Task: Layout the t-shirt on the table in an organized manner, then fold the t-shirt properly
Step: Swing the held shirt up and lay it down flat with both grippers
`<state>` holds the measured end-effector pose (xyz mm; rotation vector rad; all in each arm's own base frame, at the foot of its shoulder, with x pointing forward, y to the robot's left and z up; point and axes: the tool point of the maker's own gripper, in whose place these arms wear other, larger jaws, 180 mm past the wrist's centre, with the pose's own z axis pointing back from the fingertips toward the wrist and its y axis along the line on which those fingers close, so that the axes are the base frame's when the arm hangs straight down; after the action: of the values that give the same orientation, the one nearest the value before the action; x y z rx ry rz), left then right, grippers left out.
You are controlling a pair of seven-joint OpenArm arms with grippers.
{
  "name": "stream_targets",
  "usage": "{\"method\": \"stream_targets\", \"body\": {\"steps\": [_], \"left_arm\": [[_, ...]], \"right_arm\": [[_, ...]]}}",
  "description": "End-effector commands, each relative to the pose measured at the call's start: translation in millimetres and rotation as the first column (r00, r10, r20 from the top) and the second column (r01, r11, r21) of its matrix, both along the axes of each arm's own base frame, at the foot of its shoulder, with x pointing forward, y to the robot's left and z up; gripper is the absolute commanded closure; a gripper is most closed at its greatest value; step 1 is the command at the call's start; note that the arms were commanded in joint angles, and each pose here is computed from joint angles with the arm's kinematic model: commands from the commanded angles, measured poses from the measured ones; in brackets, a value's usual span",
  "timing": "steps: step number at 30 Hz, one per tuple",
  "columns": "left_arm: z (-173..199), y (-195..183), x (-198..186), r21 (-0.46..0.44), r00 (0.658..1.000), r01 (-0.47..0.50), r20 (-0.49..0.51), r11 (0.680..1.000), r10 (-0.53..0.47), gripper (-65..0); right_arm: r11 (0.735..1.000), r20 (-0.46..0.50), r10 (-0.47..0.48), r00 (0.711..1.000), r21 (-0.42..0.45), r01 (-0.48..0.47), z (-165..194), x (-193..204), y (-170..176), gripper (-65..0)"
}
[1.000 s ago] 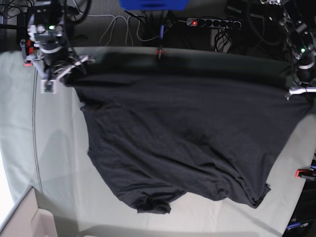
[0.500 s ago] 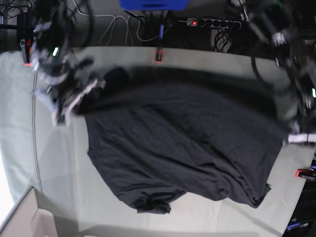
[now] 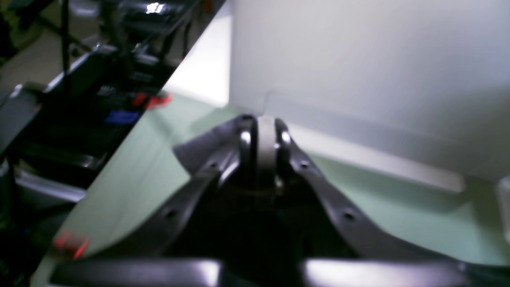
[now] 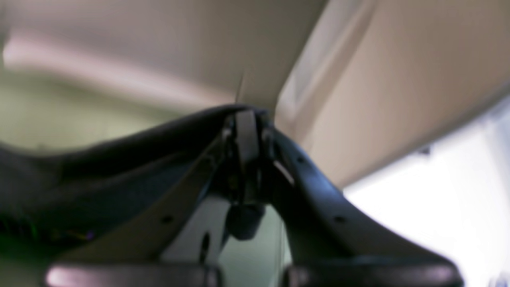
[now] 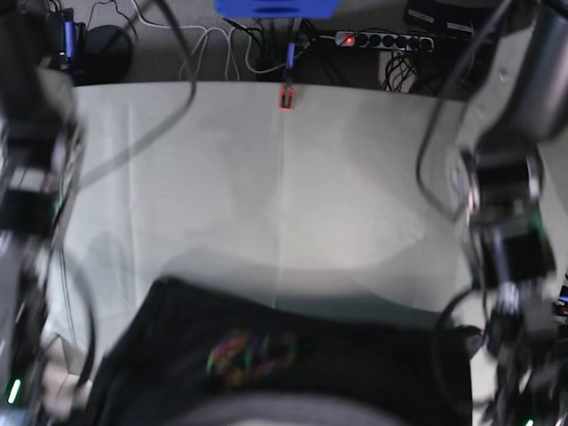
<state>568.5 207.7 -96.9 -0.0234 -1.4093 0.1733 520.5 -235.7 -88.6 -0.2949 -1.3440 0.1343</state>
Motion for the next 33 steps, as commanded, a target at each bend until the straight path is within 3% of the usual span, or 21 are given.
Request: {"method": "stream_targets", "body": {"steps": [1, 8, 12, 17, 21, 25, 33], "left_arm": [[50, 6, 8, 0.015, 0.993, -0.018, 0.113, 1.0, 0.016, -0.1], [151, -19, 55, -0.018, 0.964, 0.02, 0.266, 1.0, -0.015, -0.1], [135, -30, 61, -0.033, 0.972, 0.039, 0.231, 0.999, -0.03, -0.1], [152, -30, 53, -0.03, 0.959, 0.039, 0.281, 0.999, -0.029, -0.1], [116, -7, 29, -0.013, 0.97, 0.002, 0.242, 1.0, 0.002, -0.1], [66, 6, -4, -0.006, 0.983, -0.025, 0.18, 1.0, 0.026, -0.1], [-58, 29, -90, 0.013, 0.996, -0.086, 0.005, 0.996, 0.086, -0.1]], "right_arm": [[0.999, 0.113, -0.031, 0.993, -0.018, 0.034, 48, 5, -18, 0.0], [0.996, 0.345, -0.08, 0.935, 0.004, 0.084, 172, 27, -65, 0.0], [0.994, 0.371, -0.095, 0.924, -0.01, 0.106, 185, 18, -75, 0.0], [0.994, 0.314, -0.066, 0.947, -0.058, 0.089, 128, 10, -63, 0.0], [0.992, 0.291, -0.04, 0.956, -0.099, 0.072, 75, -24, -51, 0.0], [0.995, 0.23, -0.001, 0.973, -0.094, 0.024, 19, -50, -26, 0.0], [1.0, 0.056, -0.022, 0.998, -0.007, 0.023, -90, -118, -11, 0.0]]}}
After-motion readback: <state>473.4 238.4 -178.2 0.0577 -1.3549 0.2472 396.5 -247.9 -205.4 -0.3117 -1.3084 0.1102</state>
